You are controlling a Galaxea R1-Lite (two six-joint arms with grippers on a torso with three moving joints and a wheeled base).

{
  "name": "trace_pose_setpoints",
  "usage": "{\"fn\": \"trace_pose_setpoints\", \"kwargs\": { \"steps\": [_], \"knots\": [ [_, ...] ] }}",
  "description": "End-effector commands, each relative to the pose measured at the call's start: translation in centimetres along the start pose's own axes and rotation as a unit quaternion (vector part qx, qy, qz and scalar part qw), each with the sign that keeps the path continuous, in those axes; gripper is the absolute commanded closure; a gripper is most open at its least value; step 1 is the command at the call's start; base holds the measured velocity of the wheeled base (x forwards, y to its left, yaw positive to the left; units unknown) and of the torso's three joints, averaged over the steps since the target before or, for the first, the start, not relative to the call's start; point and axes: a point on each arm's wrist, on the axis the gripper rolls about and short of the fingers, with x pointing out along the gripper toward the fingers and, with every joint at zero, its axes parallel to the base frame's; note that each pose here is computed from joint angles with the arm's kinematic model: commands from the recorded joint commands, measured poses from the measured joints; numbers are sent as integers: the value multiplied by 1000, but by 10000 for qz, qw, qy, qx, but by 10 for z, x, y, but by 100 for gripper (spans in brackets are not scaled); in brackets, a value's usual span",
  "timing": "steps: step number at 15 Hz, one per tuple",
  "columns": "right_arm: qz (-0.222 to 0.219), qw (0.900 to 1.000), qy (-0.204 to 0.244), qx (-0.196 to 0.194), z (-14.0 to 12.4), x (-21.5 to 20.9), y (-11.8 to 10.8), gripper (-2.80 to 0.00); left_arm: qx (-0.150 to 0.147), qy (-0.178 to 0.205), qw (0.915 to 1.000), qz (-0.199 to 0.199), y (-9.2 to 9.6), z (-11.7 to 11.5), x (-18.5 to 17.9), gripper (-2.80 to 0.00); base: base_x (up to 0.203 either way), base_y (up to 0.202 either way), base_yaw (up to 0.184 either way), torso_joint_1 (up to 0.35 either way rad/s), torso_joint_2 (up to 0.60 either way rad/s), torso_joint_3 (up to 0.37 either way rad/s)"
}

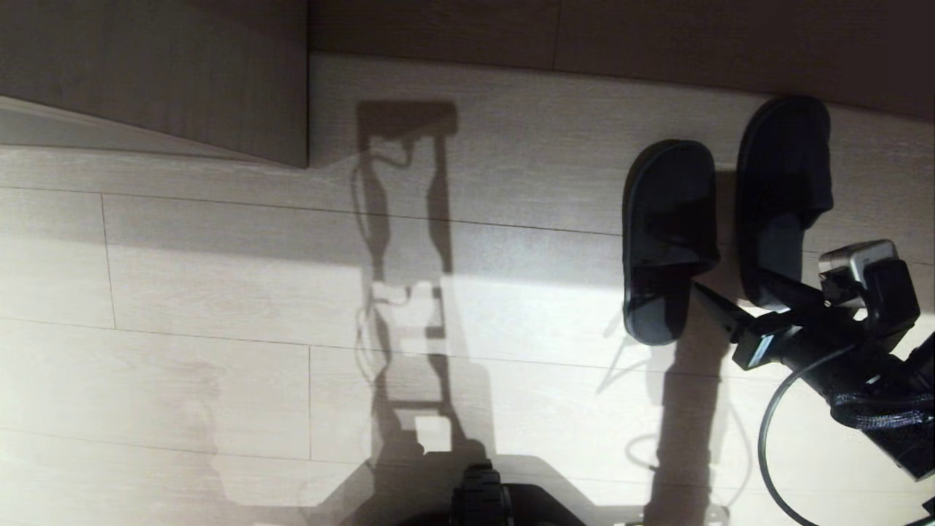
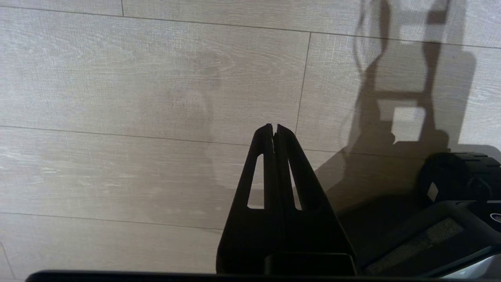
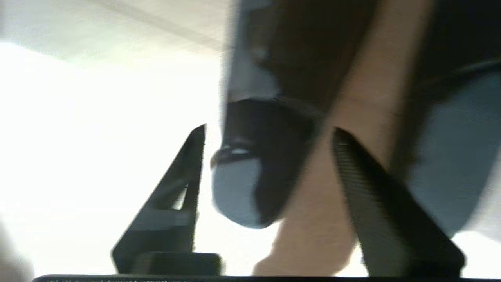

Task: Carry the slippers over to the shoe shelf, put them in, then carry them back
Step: Place the slippers on the floor

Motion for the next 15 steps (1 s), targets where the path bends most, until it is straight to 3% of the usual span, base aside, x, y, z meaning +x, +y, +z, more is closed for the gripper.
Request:
{"fn": "trace_pose_setpoints", "kwargs": {
  "steps": [1, 6, 8, 12, 15],
  "knots": [
    [142, 9999, -90, 0, 5, -5, 6, 0, -2, -8, 10000, 6, 0, 0, 0, 0, 0, 0, 0, 0, 0, 0],
    [325, 9970, 452, -545, -18, 4, 22, 0, -2, 0, 10000, 5, 0, 0, 0, 0, 0, 0, 0, 0, 0, 0],
    [96, 9940, 771, -774, -33, 20, 25, 0, -2, -4, 10000, 6, 0, 0, 0, 0, 0, 0, 0, 0, 0, 0],
    [-78, 9936, 730, -865, -35, 40, 24, 0, -2, -4, 10000, 6, 0, 0, 0, 0, 0, 0, 0, 0, 0, 0],
    [-266, 9955, 303, -855, -22, 67, 22, 0, -2, -4, 10000, 6, 0, 0, 0, 0, 0, 0, 0, 0, 0, 0]
  ]
}}
